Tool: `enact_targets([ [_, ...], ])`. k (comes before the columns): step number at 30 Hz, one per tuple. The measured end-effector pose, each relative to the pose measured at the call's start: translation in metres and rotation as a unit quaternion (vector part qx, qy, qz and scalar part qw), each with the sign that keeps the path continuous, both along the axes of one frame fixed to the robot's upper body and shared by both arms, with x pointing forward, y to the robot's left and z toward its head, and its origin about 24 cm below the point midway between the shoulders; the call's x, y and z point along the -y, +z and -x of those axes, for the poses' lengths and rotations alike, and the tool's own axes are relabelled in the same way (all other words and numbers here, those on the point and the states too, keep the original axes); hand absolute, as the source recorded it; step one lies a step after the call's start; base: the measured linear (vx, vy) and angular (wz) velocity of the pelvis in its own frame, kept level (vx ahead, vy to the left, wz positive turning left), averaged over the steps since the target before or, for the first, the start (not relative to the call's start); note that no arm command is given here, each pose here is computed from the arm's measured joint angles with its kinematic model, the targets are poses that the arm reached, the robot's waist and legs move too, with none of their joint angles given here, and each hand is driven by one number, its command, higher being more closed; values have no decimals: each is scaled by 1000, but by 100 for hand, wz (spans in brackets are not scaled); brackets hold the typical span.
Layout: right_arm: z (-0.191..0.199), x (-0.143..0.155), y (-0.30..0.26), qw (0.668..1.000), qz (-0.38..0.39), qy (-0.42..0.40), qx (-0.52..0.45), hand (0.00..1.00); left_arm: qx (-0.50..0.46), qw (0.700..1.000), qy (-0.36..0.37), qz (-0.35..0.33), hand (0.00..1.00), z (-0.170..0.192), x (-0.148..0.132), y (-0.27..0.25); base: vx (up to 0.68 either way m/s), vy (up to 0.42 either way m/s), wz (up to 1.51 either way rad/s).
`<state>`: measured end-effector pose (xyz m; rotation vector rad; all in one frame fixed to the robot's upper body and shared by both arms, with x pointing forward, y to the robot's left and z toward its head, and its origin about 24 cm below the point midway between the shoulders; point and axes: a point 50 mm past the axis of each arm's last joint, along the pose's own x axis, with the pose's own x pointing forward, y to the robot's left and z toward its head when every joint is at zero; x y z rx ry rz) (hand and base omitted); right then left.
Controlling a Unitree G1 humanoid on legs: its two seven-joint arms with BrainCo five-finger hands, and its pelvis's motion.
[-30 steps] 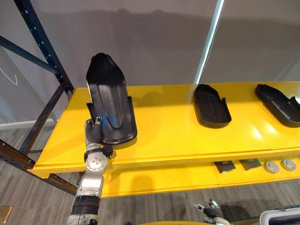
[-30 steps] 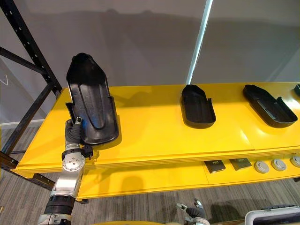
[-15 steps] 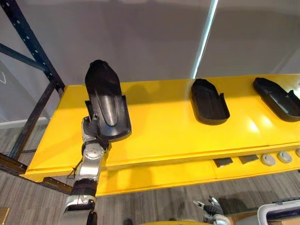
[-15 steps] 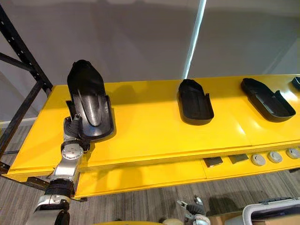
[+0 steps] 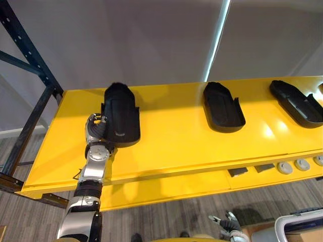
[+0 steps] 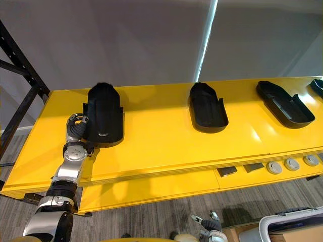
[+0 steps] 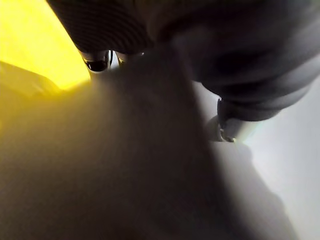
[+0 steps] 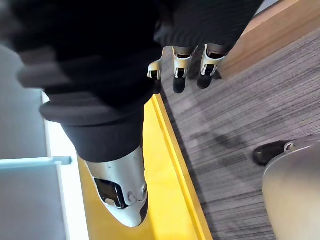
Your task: Walk over and take plastic housings, then place them on the shelf
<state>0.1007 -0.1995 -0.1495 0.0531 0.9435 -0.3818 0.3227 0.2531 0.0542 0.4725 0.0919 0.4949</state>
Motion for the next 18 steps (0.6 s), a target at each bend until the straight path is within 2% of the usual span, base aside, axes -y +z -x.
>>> enact_targets([
  [14,1,0,0,1000,0,-1,-1,0,4,1000,4,-2,0,-1,0,2,0,0,0],
  [18,4,1,-1,1000,1,-3,-4,0,99,994,-4,-38,0,3,13,40,3,0,10],
])
